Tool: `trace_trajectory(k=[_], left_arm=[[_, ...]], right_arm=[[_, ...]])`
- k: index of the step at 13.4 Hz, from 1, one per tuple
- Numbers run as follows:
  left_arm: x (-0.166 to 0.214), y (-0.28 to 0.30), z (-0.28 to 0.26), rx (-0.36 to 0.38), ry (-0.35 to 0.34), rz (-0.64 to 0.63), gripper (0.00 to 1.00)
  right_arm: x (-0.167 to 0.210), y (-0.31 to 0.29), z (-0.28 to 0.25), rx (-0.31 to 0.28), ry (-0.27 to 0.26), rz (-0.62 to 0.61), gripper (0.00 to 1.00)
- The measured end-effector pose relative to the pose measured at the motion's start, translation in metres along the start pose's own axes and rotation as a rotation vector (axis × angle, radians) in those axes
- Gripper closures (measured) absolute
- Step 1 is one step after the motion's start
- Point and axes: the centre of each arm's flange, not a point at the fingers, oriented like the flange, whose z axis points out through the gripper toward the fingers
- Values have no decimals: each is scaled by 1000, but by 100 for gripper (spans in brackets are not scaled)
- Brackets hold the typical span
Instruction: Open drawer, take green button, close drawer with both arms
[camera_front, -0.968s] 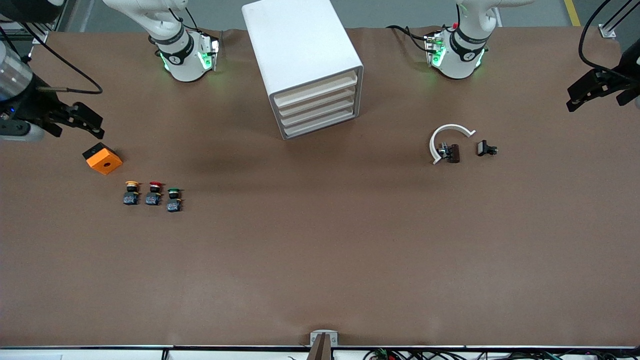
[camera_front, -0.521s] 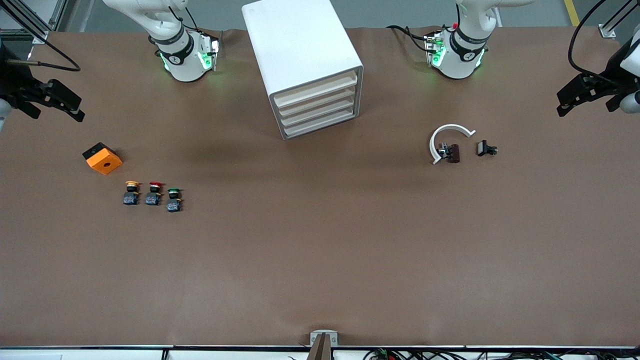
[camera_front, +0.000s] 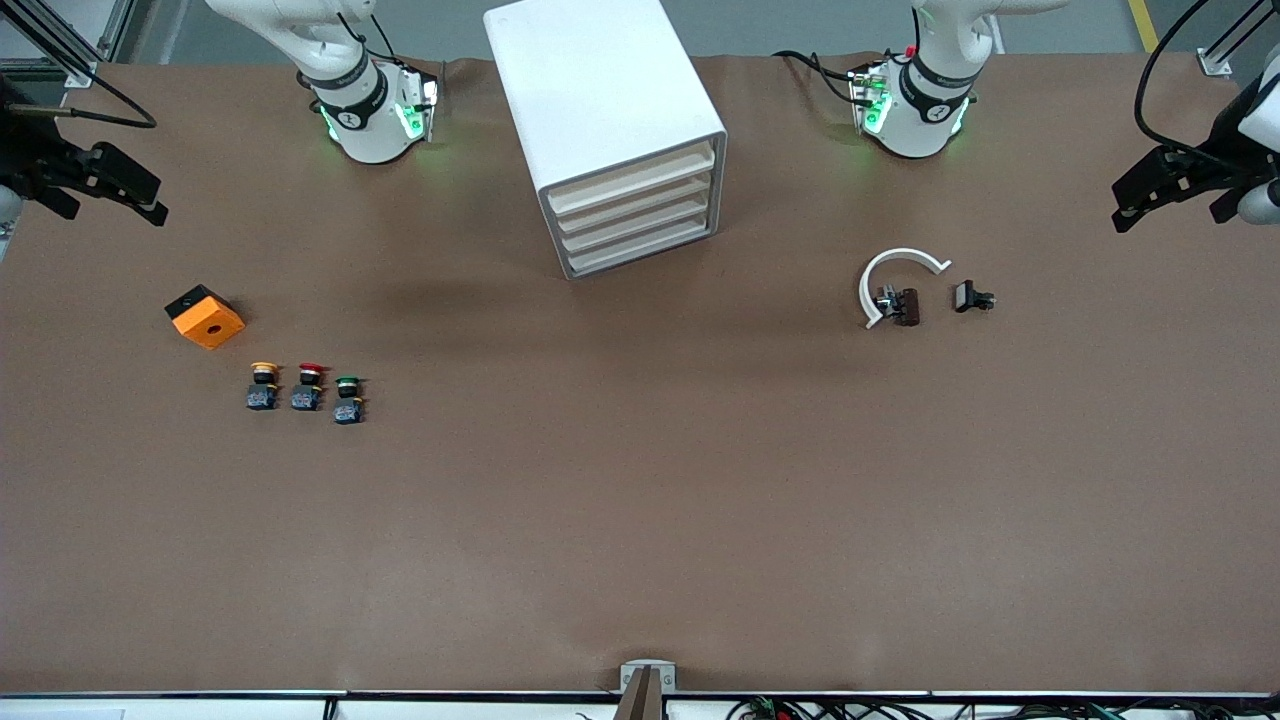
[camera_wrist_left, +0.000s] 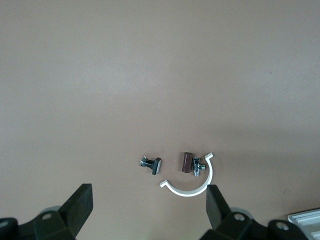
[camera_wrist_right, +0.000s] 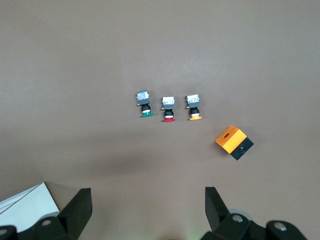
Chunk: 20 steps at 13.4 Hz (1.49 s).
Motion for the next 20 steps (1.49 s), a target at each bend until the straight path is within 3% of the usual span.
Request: trace_trajectory(k=[5, 12, 17, 20], left_arm=[[-7, 5, 4, -42, -10, 2, 0], [-29, 17, 11, -45, 35, 22, 0], [-26, 21, 6, -52, 27, 25, 0], [-19, 21, 1, -49, -16, 23, 0]], right_arm=[[1, 3, -20, 4, 38, 6, 0], [7, 3, -15, 4, 19, 7, 0], [7, 3, -16, 4, 18, 7, 0], [7, 3, -15, 4, 16, 7, 0]])
